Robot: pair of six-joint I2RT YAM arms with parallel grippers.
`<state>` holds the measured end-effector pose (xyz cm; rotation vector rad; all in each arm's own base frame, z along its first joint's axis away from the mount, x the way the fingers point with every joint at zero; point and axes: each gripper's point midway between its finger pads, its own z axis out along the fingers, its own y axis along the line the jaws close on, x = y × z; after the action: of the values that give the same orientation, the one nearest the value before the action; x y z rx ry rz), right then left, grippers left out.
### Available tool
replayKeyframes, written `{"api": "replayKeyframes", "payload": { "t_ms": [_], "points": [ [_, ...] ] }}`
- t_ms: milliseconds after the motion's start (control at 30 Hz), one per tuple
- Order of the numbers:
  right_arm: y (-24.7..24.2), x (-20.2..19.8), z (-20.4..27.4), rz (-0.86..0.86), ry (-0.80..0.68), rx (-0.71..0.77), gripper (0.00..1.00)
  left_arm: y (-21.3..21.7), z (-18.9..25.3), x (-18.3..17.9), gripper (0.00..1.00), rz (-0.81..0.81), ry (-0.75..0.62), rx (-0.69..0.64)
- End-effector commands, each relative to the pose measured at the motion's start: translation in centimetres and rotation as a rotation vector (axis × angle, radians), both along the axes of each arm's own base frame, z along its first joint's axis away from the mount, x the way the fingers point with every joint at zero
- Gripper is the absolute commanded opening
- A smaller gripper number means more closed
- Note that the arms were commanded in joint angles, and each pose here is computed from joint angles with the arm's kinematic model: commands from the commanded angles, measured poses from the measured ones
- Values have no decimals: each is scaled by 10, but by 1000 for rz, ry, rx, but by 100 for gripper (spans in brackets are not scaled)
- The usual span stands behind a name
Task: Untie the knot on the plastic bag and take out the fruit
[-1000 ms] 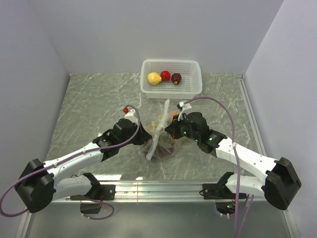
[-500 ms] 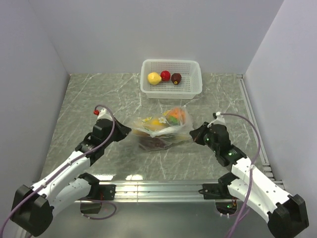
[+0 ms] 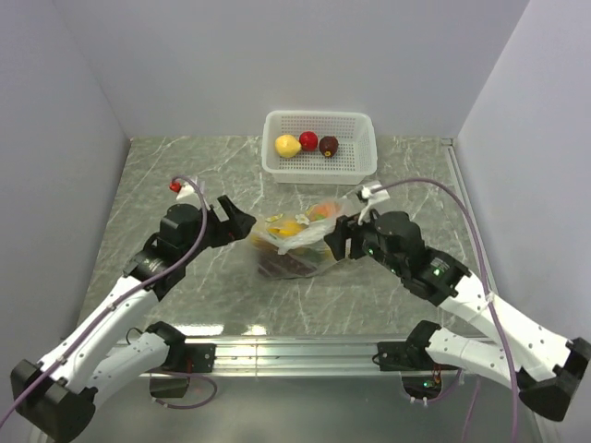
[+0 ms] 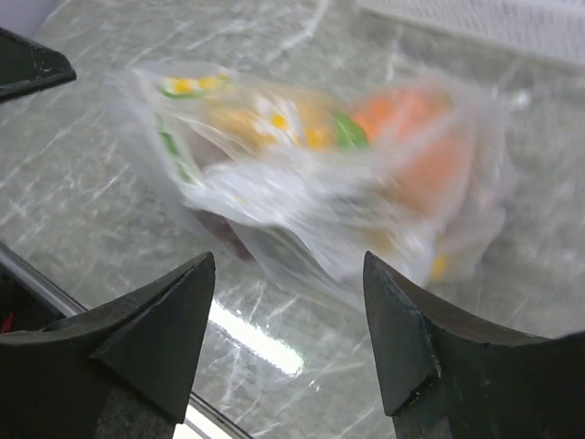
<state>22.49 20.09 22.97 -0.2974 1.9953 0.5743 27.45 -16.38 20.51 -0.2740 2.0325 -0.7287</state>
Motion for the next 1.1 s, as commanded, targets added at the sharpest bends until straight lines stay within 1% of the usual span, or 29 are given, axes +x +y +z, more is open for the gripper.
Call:
{"api": "replayKeyframes", "payload": {
  "t_ms": [0,67,100,133,200,233,333,400,433,467,600,633,733,767,800,867,900,967,1033,1067],
  "points": [
    [1,2,13,92,-74,-213,74,-2,32,-18,98,-19,-27,46],
    [5,9,3,111,-61,-294,74,-16,32,-29,98,-38,-3,18],
    [7,13,7,125,-82,-323,75,-19,30,-28,97,-22,-1,16],
    [9,17,-1,130,-69,-361,75,-28,23,-32,97,-31,24,-3],
    [8,24,-2,142,-86,-419,75,-37,11,-28,95,-25,53,-12],
    [3,30,-8,107,-80,-467,75,-42,2,-29,94,-16,77,-22],
    [-5,36,-18,83,-73,-538,75,-53,-7,-23,92,15,80,-64],
    [-9,41,-24,51,-85,-561,75,-61,-6,-17,91,28,67,-107],
    [-8,44,-24,31,-99,-553,75,-62,-9,-16,91,46,63,-105],
    [-13,47,-27,-3,-101,-568,74,-63,-9,-13,91,58,60,-107],
    [-11,51,-29,-60,-122,-534,68,-68,-19,-2,89,102,70,-105],
    [-10,52,-29,-68,-128,-526,66,-71,-18,0,89,105,60,-122],
    [-12,54,-35,-94,-135,-529,48,-73,-26,4,87,132,64,-138],
    [-11,53,-36,-117,-124,-497,30,-74,-29,7,87,139,66,-139],
    [-13,52,-36,-138,-123,-487,19,-75,-29,8,87,141,72,-147],
    [-14,50,-38,-176,-112,-424,0,-78,-30,7,87,138,74,-155],
    [-15,48,-31,-193,-123,-371,0,-81,-25,10,87,142,62,-182],
    [-6,42,-33,-184,-110,-256,0,-81,-25,11,87,148,58,-190],
    [6,35,-23,-150,-127,-150,0,-81,-25,12,86,160,57,-191],
    [6,30,-26,-152,-121,-119,0,-81,-26,14,84,165,58,-188]
  ]
}}
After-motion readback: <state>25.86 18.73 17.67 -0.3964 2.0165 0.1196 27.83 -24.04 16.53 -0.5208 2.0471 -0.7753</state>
